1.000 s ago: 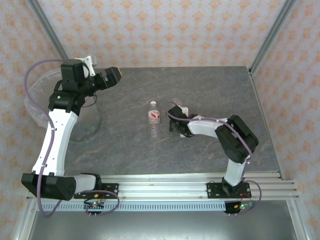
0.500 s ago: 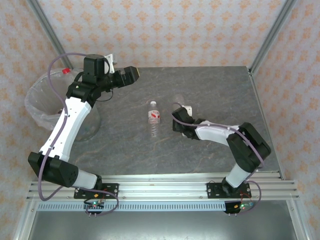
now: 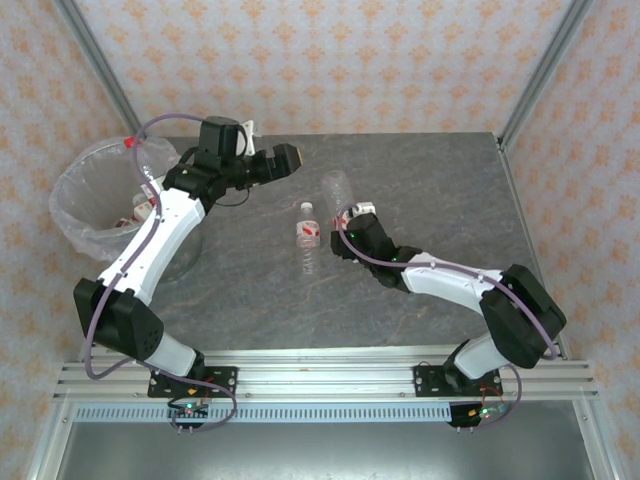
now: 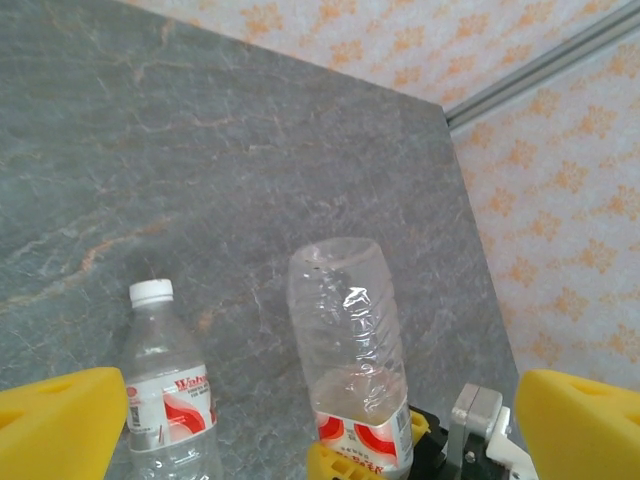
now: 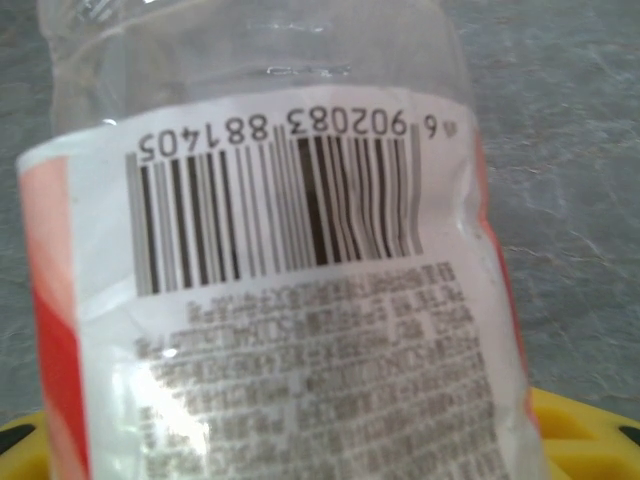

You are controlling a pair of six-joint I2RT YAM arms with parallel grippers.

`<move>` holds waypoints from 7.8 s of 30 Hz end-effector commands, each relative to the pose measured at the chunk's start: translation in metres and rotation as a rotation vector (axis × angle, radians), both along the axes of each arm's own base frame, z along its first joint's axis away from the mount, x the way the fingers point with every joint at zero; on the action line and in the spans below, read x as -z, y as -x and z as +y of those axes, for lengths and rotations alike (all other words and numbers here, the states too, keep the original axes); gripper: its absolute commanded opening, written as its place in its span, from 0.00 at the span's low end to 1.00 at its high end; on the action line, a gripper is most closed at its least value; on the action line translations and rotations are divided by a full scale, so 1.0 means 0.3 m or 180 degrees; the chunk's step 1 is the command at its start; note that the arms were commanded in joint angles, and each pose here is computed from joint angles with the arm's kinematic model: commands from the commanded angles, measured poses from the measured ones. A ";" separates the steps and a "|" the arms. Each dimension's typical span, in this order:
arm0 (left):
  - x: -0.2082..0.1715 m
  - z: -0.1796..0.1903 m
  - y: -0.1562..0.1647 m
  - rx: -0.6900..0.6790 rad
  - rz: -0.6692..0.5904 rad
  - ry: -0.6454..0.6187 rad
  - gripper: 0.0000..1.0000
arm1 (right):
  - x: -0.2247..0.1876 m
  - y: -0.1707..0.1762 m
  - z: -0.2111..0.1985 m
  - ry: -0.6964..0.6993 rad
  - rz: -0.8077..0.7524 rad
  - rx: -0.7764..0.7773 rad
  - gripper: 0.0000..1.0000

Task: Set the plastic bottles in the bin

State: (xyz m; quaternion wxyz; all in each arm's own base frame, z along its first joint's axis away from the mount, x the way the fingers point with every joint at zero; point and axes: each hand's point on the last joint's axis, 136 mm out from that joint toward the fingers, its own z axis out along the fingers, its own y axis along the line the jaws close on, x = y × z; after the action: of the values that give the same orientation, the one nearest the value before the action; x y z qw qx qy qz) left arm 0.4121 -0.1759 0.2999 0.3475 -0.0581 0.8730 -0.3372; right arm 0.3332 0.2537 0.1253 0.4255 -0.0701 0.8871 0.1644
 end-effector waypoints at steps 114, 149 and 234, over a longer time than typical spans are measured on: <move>-0.712 0.569 0.206 -0.2158 -0.1921 -0.1680 0.63 | -0.234 -0.068 -0.162 -0.0099 -0.0956 0.0917 0.99; -0.365 1.100 0.225 -0.3423 -0.0275 -0.3488 0.64 | -0.232 -0.102 -0.074 -0.0264 -0.0868 0.0732 0.99; 0.774 -0.187 0.071 -0.0361 0.1169 -0.1872 1.00 | -0.134 -0.008 -0.381 -0.0488 -0.0573 0.1593 0.99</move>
State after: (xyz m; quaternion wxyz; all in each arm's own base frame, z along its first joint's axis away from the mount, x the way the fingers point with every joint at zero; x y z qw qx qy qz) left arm 0.3838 -0.2274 0.0740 0.2040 -0.0562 0.9764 -0.0435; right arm 0.3371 0.1464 0.1660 0.5316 0.1572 0.8235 0.1211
